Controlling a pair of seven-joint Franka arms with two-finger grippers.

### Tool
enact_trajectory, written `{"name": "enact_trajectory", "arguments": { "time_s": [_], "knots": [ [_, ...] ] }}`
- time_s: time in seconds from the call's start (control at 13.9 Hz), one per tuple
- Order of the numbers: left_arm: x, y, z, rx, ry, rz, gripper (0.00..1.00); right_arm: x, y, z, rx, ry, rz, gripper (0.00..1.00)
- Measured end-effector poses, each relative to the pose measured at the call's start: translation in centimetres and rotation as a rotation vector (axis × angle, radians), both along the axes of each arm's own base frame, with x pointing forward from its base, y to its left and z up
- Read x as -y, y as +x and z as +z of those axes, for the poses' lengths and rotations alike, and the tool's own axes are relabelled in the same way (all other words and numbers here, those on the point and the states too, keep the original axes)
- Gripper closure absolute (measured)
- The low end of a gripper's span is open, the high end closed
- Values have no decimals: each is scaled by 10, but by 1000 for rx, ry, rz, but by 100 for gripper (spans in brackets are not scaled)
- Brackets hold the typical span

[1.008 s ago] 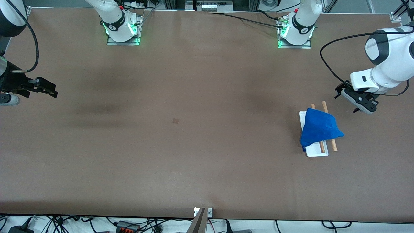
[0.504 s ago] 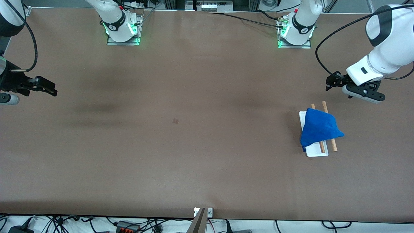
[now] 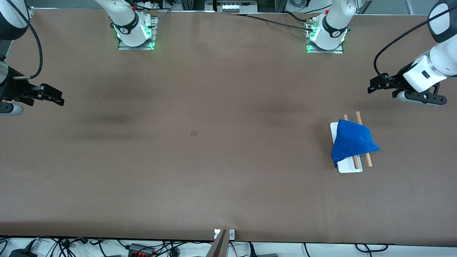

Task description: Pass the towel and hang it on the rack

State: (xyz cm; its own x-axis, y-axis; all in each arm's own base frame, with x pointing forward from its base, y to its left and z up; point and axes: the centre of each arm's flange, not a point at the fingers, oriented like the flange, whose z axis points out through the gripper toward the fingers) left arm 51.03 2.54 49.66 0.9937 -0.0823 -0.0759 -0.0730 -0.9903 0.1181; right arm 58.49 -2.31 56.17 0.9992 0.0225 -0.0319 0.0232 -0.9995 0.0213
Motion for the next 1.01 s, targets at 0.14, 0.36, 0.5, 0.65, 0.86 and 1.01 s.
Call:
{"name": "enact_trajectory", "arguments": {
  "time_s": [0.14,0.36,0.5,0.65,0.86,1.01],
  "knots": [
    [0,0,9,-13,28,18,0,0,-1,0,-5,0,0,0],
    [-2,-3,24,-59,52,65,0,0,-1,0,-6,0,-1,0],
    [1,-5,32,-81,71,77,0,1,-1,0,-6,0,-4,0],
    [13,-6,40,-94,88,89,0,1,-1,0,-6,0,-7,0],
    [24,-4,56,-75,99,106,0,1,-1,0,-4,0,-8,0],
    [24,-3,63,-68,100,112,0,1,-2,4,2,0,-10,0]
  ]
}}
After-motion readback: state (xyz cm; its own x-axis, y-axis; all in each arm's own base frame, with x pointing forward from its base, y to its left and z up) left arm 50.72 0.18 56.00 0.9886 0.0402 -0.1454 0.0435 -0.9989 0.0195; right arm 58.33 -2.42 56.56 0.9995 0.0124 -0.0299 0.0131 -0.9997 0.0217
